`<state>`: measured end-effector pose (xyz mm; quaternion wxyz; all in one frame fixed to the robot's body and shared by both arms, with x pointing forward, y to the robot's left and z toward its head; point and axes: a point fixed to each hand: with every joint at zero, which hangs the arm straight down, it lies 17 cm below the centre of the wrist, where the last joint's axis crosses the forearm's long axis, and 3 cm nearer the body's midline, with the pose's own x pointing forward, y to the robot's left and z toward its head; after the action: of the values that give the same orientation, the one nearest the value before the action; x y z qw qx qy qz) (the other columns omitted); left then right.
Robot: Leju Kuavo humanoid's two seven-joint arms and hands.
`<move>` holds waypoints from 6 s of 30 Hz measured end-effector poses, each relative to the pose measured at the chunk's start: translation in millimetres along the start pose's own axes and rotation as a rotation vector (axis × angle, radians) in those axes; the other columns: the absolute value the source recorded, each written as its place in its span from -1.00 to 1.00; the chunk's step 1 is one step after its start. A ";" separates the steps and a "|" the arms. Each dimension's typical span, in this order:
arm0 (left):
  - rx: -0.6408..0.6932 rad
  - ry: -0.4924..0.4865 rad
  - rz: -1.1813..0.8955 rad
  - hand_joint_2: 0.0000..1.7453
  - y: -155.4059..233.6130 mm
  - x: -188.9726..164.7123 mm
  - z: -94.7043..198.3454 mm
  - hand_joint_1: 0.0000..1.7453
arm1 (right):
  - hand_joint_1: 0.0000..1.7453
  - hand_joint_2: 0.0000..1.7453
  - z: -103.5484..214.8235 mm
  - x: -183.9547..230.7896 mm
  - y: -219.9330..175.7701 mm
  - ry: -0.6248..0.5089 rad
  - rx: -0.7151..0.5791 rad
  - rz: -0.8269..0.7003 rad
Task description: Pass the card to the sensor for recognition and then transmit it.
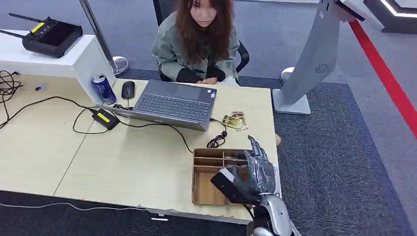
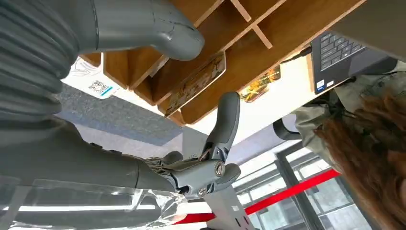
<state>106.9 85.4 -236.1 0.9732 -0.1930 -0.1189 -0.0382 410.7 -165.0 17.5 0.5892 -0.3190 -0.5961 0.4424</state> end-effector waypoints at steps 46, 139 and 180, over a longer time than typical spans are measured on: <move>-0.004 0.000 -0.001 -1.00 -0.8 0.0 0.1 -1.00 | 0.12 1.00 -1.7 18.5 12.6 -0.021 0.026 -0.042; 0.039 0.043 -0.002 -1.00 14.6 -7.2 0.5 -1.00 | 0.26 1.00 -7.4 -24.7 6.9 0.060 -0.059 0.034; 0.191 0.204 0.001 -1.00 181.4 -22.9 51.1 -1.00 | 0.80 1.00 -14.6 -23.4 3.2 -0.014 -0.059 0.017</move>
<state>95.4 273.1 -262.4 0.9942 -0.0948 -0.0223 -0.0458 426.9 -182.6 3.6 0.5717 -0.3382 -0.6101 0.4319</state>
